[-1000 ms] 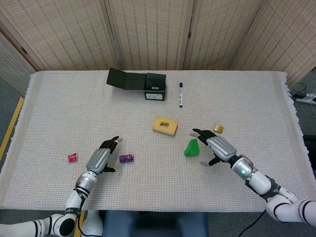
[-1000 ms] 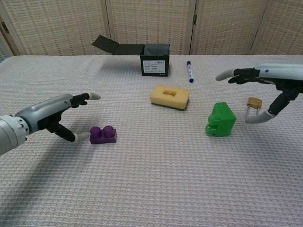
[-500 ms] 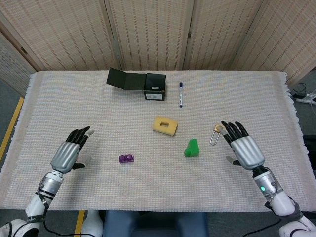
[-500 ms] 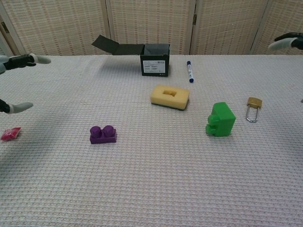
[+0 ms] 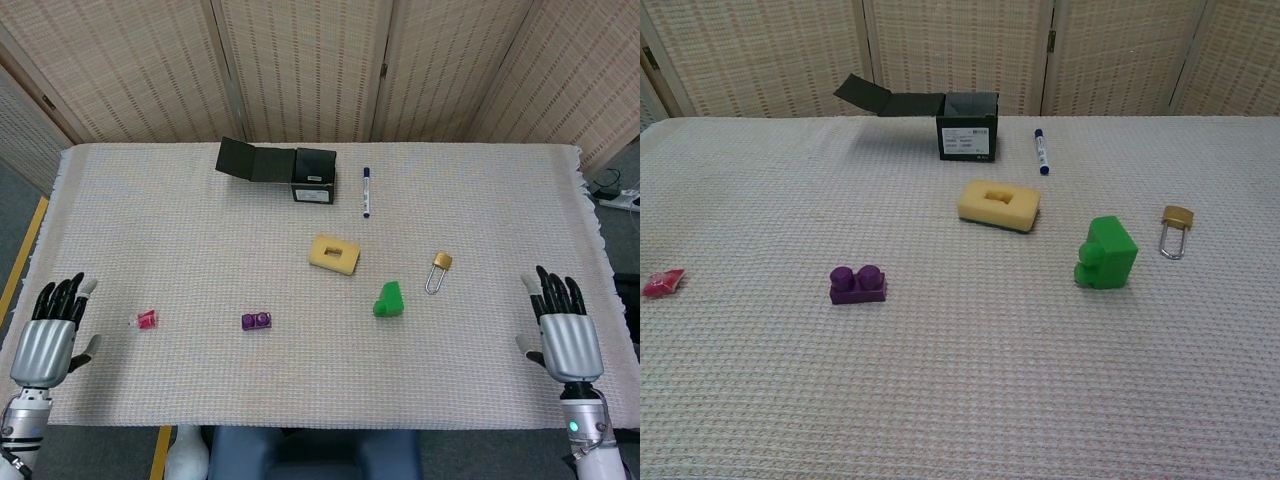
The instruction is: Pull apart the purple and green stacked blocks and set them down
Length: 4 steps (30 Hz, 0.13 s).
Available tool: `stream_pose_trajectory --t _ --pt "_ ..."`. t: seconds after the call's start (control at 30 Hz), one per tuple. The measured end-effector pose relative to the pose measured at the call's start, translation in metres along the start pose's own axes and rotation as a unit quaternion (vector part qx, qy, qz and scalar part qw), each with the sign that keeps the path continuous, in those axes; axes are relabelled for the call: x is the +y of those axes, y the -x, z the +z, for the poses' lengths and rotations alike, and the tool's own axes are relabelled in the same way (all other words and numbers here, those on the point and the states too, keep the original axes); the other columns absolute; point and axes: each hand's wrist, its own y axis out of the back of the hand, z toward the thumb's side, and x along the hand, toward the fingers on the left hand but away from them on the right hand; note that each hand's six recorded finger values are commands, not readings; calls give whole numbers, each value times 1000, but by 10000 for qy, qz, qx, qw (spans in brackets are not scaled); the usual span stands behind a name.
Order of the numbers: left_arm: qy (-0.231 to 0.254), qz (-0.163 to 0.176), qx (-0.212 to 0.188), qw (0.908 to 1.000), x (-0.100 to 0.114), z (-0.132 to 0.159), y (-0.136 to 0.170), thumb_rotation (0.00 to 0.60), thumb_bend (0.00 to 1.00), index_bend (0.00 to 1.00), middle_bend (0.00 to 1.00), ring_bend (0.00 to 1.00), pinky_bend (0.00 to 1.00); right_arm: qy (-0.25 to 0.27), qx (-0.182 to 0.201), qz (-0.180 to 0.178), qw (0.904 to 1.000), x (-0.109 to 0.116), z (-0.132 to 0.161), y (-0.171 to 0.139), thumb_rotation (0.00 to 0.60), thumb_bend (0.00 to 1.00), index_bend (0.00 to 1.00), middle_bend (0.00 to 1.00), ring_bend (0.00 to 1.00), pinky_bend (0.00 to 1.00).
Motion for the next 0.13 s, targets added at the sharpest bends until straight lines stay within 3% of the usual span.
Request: stream_pose_trajectory --t 0.13 --pt "20 -53 54 10000 2 -2 1 600 379 21 0 0 0 82 120 25 9999 0 3 -2 600 267 0 0 0 0"
